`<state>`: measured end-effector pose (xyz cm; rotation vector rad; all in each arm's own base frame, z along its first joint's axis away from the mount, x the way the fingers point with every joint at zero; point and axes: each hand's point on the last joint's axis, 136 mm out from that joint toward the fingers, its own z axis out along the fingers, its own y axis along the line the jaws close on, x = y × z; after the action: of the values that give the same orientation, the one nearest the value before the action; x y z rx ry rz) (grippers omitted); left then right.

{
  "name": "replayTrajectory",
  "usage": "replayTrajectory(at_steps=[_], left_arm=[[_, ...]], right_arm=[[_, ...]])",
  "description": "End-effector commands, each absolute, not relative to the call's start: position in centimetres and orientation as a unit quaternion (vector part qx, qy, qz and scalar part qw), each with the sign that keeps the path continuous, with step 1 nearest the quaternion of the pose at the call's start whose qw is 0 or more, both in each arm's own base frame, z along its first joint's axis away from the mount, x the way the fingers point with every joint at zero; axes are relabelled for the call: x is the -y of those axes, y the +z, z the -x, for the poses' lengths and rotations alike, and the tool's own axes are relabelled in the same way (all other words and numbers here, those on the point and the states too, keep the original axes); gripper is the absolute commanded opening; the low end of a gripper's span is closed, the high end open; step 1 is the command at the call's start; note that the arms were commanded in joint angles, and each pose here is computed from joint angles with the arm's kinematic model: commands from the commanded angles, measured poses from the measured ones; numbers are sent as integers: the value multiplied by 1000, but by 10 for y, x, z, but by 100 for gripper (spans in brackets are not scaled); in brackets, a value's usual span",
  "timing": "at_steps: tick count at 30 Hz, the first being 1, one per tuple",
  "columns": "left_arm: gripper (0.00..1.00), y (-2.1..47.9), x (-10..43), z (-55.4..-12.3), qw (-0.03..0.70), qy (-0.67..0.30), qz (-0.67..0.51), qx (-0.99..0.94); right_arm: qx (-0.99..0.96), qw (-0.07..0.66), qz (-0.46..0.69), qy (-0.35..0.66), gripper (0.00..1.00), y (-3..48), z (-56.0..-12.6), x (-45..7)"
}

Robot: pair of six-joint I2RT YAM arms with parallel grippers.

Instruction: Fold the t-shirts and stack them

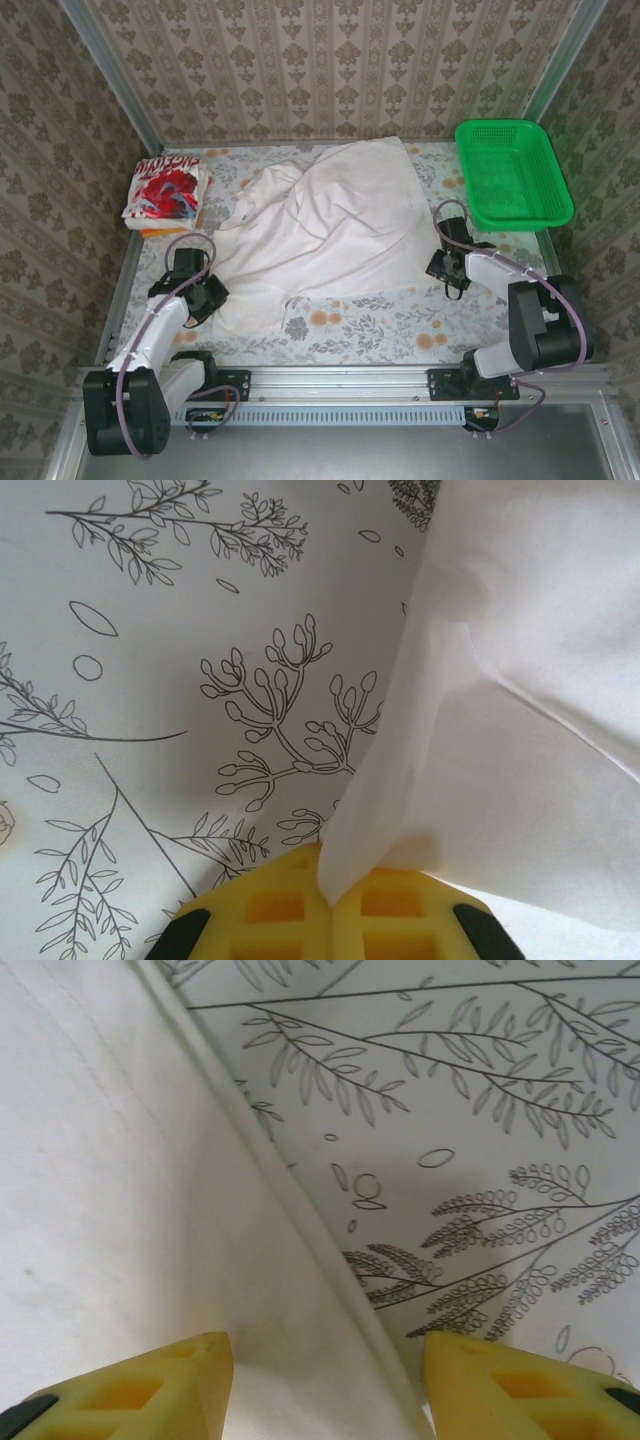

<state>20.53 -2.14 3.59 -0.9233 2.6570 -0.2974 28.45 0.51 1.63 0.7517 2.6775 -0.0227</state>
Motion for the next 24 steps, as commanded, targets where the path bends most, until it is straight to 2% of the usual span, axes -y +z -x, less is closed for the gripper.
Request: replayTrajectory(at_steps=[1, 3, 6, 8, 10, 11, 17, 20, 24], left_arm=[[0, 34, 18, -204, 152, -90, 322, -930], [0, 34, 18, -205, 153, -91, 322, -930], [0, 35, 18, -207, 157, -94, 322, -929], [0, 36, 19, -208, 158, -95, 320, -929], [0, 37, 18, -210, 163, -95, 320, -928], [0, 38, 18, -212, 167, -97, 321, -927], [0, 61, 19, -231, 222, -120, 317, -914], [0, 104, 15, -253, 280, -135, 304, -900], [0, 183, 6, -274, 356, -139, 275, -882]], right_arm=[[-955, 149, -257, 11, 54, 7, -284, -17], [-956, 141, -256, 19, 53, 5, -283, -21], [-959, 128, -253, 20, 41, 4, -280, -23], [-960, 121, -252, 20, 27, 4, -279, -24], [-960, 118, -253, 18, 7, 4, -277, -23], [-959, 120, -255, 18, 0, 4, -277, -23], [-944, 200, -259, 43, 0, 43, -293, -22], [-927, 278, -245, 65, 0, 95, -307, -22], [-888, 394, -218, 91, 0, 186, -317, -20]])
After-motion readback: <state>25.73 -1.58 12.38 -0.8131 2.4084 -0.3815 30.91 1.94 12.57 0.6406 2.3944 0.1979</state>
